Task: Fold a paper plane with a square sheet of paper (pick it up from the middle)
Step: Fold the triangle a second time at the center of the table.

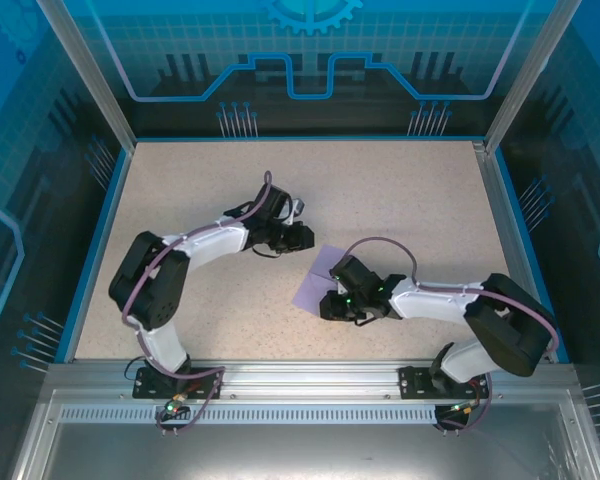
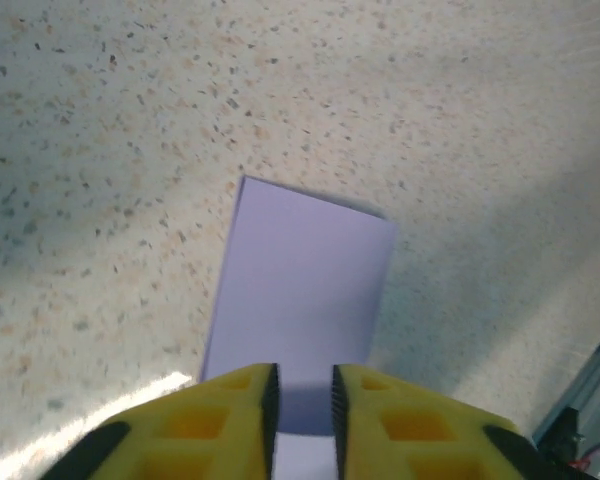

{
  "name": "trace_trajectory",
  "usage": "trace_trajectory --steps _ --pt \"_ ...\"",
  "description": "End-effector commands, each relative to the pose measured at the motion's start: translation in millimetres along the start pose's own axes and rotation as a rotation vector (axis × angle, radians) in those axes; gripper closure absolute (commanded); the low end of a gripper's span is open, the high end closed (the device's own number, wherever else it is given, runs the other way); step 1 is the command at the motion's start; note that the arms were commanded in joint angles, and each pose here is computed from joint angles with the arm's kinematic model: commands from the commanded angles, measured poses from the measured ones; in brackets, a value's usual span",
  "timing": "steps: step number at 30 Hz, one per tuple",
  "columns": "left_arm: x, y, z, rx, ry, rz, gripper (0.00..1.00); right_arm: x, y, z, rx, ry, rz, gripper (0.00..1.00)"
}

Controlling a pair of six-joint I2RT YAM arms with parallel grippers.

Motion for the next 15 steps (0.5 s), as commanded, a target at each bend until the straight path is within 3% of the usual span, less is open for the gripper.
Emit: trace_trajectory --steps 1,7,10,15 --pt "13 -23 13 0.022 0.031 0.035 0.67 19 8 -4 0.007 0.011 -0.002 0.77" --pt "26 -49 15 0.042 -0.006 0.04 0.48 33 26 -17 -0.042 0.051 -0.064 0.74" --pt "23 -60 18 0.052 -0.015 0.052 0.47 35 35 -21 -0.061 0.081 -0.093 0.74" --pt "9 -78 21 0.059 -0.016 0.091 0.48 39 45 -12 -0.034 0.16 -0.139 0.64"
Point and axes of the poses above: each hand's point on the last joint's axis, 136 mm out from that joint toward the fingers, its own x axis back along the fingers, its own z axis along the line the jaws close on, y = z × x, the point moved 5 cm from there along x, back along the fingers, and after that the axes turned 11 degrees about x, right-handed, at the moved point
